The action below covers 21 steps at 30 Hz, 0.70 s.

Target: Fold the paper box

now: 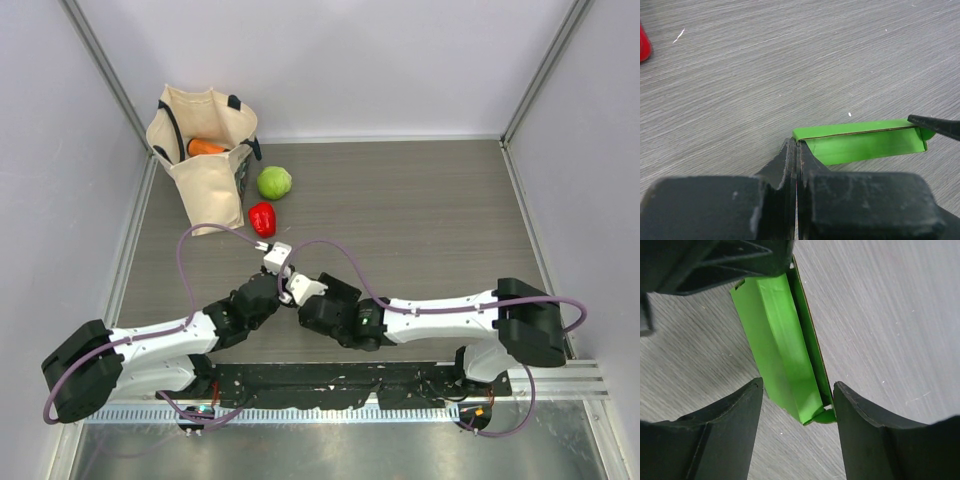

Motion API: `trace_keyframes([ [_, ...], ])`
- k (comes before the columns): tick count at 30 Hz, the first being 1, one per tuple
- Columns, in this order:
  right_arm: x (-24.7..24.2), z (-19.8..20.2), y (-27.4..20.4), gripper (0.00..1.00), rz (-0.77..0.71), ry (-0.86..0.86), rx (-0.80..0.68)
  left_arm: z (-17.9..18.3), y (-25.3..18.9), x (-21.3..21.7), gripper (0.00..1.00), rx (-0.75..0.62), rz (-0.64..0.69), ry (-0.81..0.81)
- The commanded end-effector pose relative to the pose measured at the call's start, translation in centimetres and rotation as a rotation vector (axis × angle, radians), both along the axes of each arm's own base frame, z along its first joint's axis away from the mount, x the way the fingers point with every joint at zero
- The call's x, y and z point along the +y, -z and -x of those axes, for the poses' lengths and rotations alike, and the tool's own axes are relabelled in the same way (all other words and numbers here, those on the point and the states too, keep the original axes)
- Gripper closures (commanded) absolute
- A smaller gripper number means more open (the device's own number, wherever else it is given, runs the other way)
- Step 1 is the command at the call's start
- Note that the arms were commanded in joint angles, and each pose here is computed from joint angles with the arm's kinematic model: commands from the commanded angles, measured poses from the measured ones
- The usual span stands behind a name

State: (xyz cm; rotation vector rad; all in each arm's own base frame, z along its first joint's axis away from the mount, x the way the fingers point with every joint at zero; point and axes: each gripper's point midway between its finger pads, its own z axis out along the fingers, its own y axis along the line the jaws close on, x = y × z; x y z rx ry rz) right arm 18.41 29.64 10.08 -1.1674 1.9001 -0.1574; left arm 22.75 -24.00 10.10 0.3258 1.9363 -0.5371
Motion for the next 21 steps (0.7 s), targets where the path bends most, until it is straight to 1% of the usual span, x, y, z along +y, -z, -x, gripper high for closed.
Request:
trace_keyframes([
  [1, 1.0, -1.1, -2.0, 0.38, 0.020, 0.028, -0.172, 1.0, 1.8, 0.6, 1.00, 0.041, -0.030, 0.010],
  [6, 1.3, -0.8, -0.8, 0.45, 0.083, 0.017, -0.213, 1.0, 1.9, 0.6, 1.00, 0.045, -0.020, 0.008],
  [10, 1.0, -0.7, -0.5, 0.53, 0.126, 0.022, -0.271, 1.1, 2.1, 0.7, 1.00, 0.046, -0.008, 0.003],
  [11, 1.2, -0.6, -0.5, 0.57, 0.119, 0.024, -0.282, 1.2, 2.2, 0.8, 1.00, 0.048, -0.006, 0.002],
  [14, 1.2, -0.5, 0.3, 0.62, 0.131, 0.016, -0.293, 1.3, 2.1, 0.7, 0.99, 0.049, 0.015, 0.001],
  [17, 1.3, -0.4, 0.9, 0.65, 0.132, 0.013, -0.294, 1.5, 2.2, 0.7, 0.98, 0.055, 0.032, 0.001],
  [19, 1.1, -0.3, 1.2, 0.67, 0.132, 0.008, -0.291, 1.6, 2.1, 0.6, 0.94, 0.057, 0.047, 0.003],
  [20, 1.3, -0.3, 1.2, 0.69, 0.119, 0.007, -0.290, 1.8, 2.0, 0.4, 0.87, 0.061, 0.056, 0.018],
  [21, 1.4, -0.1, 1.5, 0.69, 0.112, -0.009, -0.275, 2.0, 2.0, 0.3, 0.82, 0.068, 0.060, 0.031],
])
